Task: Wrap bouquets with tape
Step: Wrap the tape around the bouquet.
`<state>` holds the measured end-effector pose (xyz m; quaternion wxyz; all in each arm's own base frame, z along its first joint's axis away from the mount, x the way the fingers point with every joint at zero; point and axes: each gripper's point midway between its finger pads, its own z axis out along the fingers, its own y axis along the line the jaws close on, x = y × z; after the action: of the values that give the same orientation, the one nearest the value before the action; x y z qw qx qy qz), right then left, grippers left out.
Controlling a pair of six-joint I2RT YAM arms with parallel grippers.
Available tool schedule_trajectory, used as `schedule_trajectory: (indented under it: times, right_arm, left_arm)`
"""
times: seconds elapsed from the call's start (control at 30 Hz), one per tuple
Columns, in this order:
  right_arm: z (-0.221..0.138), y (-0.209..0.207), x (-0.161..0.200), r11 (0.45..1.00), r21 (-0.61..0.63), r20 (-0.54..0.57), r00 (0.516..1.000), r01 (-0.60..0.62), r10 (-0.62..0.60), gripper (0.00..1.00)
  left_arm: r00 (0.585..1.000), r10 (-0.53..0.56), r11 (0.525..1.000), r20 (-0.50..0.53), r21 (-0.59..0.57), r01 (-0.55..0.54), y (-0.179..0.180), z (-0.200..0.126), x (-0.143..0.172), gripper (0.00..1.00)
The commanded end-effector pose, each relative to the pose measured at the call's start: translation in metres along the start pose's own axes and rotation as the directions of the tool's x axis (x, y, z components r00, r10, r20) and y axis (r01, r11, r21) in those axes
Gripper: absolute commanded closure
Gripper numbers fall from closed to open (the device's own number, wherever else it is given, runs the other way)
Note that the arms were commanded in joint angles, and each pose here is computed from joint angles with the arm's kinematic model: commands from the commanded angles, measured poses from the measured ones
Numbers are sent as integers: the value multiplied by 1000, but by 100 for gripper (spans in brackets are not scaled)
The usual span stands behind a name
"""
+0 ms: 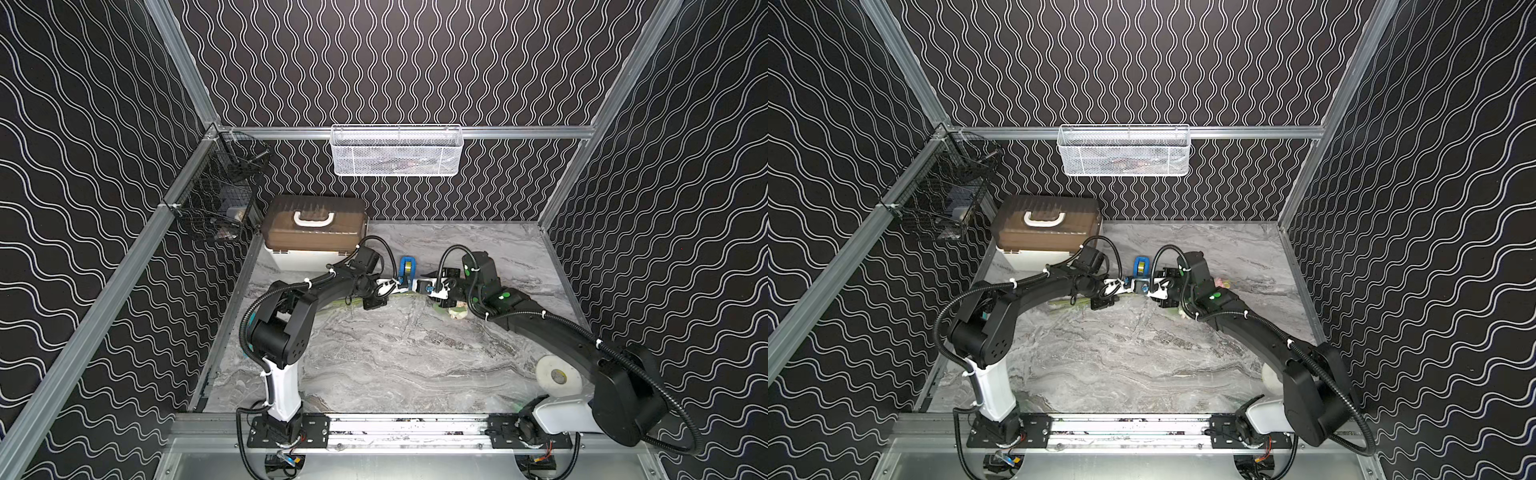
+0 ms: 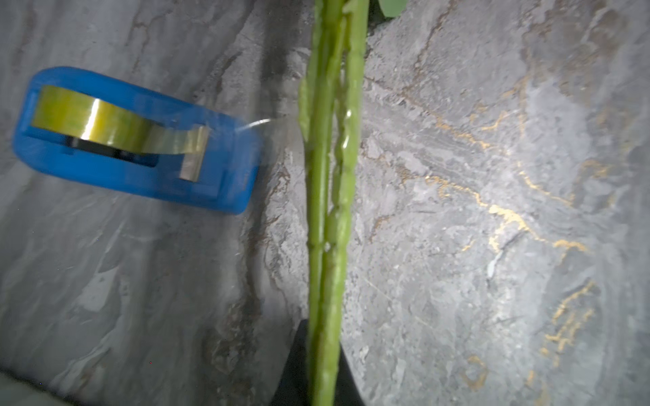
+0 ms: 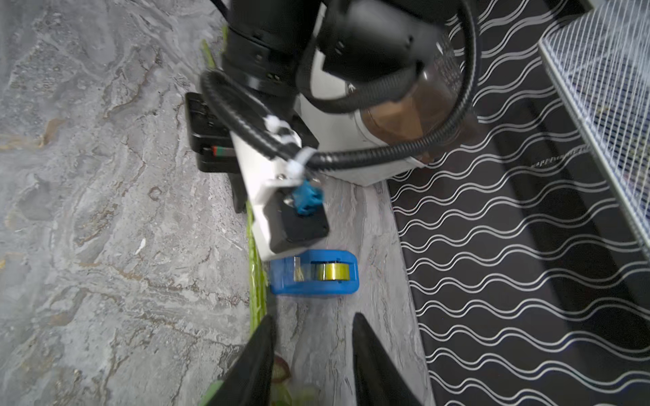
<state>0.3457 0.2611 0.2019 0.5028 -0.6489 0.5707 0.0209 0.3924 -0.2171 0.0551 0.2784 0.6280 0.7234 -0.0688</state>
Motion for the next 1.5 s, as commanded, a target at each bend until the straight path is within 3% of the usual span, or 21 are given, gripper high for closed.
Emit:
schedule_trajectory:
  times: [0.0, 0.17, 0.6, 1.13, 1.47]
  right_arm:
    - [3, -6, 6, 980, -72, -27, 983, -186, 184, 57]
    - [10, -15, 8, 931, -220, -39, 956, -292, 290, 59]
    - [37, 16, 22, 845, -408, -96, 936, -346, 338, 61]
    - [66, 28, 22, 771, -488, -134, 908, -410, 398, 61]
    - [80, 30, 35, 762, -482, -207, 901, -433, 381, 63]
  left_arm:
    - [994, 106, 976, 39, -197, -96, 35, -9, -15, 100]
    - [981, 186, 936, 61, -315, -158, 44, -18, -22, 100]
    - [924, 383, 744, -2, -591, -310, 58, -31, -29, 100]
    - [873, 485, 588, -48, -721, -366, 57, -48, -39, 100]
    - [863, 503, 551, -54, -749, -368, 59, -59, -48, 100]
